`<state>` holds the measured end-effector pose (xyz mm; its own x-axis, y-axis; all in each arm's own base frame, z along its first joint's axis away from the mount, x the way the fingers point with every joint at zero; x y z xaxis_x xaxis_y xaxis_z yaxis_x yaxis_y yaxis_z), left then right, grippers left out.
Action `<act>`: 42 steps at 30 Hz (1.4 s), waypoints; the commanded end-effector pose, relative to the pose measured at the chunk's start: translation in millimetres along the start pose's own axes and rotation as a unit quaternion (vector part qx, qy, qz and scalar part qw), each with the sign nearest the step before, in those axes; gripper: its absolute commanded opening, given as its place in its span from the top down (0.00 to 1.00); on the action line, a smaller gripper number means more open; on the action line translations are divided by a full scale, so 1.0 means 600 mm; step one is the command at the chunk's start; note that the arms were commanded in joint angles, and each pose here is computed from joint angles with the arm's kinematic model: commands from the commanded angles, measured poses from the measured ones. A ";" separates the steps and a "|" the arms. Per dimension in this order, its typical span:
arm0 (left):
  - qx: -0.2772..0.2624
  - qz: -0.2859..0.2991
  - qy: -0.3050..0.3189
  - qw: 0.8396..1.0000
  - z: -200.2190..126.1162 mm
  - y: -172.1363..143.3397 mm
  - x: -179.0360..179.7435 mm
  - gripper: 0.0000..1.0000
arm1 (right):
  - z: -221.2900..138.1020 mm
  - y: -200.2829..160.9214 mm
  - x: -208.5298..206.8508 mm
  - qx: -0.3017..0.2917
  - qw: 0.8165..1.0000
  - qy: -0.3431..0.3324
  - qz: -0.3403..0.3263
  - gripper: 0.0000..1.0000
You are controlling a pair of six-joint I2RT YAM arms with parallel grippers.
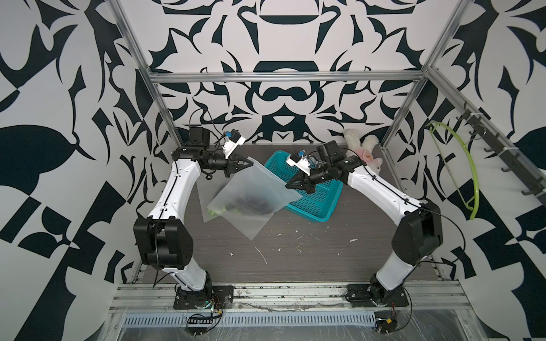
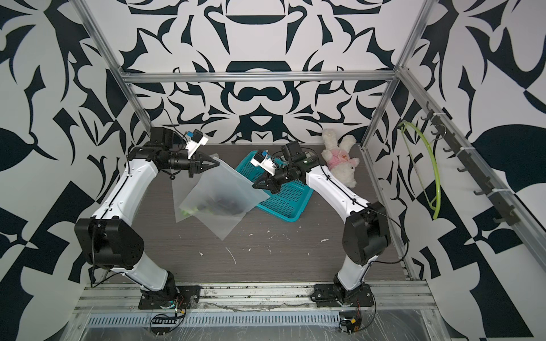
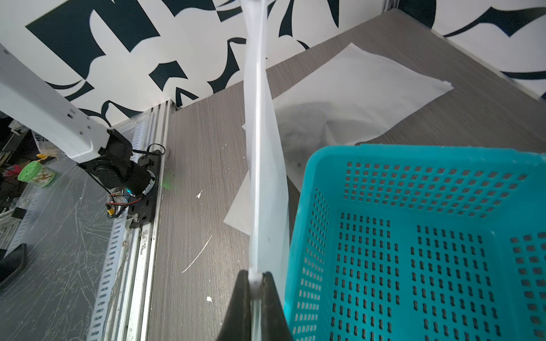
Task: Place the eggplant in a zip-top bag and seal the zipper
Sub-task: Zip the zipper on the zipper food storage bag.
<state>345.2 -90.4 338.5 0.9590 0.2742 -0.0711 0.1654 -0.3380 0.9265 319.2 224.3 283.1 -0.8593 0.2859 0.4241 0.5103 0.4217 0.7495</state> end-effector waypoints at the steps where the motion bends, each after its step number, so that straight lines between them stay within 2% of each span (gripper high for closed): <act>1: -0.013 0.036 0.073 0.997 -0.044 0.023 0.015 1.00 | -0.019 -0.046 -0.010 0.048 0.996 -0.042 0.067 0.98; 21: -0.005 0.025 0.074 0.997 -0.043 0.014 0.011 1.00 | -0.041 -0.071 -0.006 0.042 0.992 -0.063 0.101 0.96; 23: -0.006 0.026 0.074 0.997 -0.044 0.015 0.010 1.00 | -0.044 -0.067 -0.003 0.037 0.992 -0.065 0.098 0.91; 29: -0.013 0.026 0.070 0.997 -0.048 0.020 -0.001 1.00 | -0.066 -0.047 0.017 -0.006 0.995 -0.073 0.065 0.58; 31: -0.012 0.024 0.069 0.997 -0.049 0.020 -0.006 1.00 | -0.076 -0.042 0.018 -0.021 0.995 -0.079 0.063 0.52; 38: 0.005 -0.009 0.098 0.995 -0.061 0.017 -0.022 1.00 | -0.099 -0.039 0.012 -0.051 0.992 -0.089 0.077 0.49; 42: 0.014 -0.040 0.148 0.988 -0.076 0.020 -0.041 1.00 | -0.102 -0.034 0.014 -0.064 0.991 -0.092 0.074 0.49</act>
<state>326.0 -64.5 358.8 0.8815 0.4718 -0.0174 0.2031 -0.3456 0.9161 301.8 164.4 289.8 -0.7301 0.5105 0.4542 0.6425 0.2866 0.7106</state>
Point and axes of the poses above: each gripper's point midway between its finger pads, its own z axis out along the fingers, its own x axis along the line the jaws close on, y = z × x, the point moved 9 cm from there along -z, back along the fingers, and after that the axes turned 10 degrees about z, right-handed, at the moved point
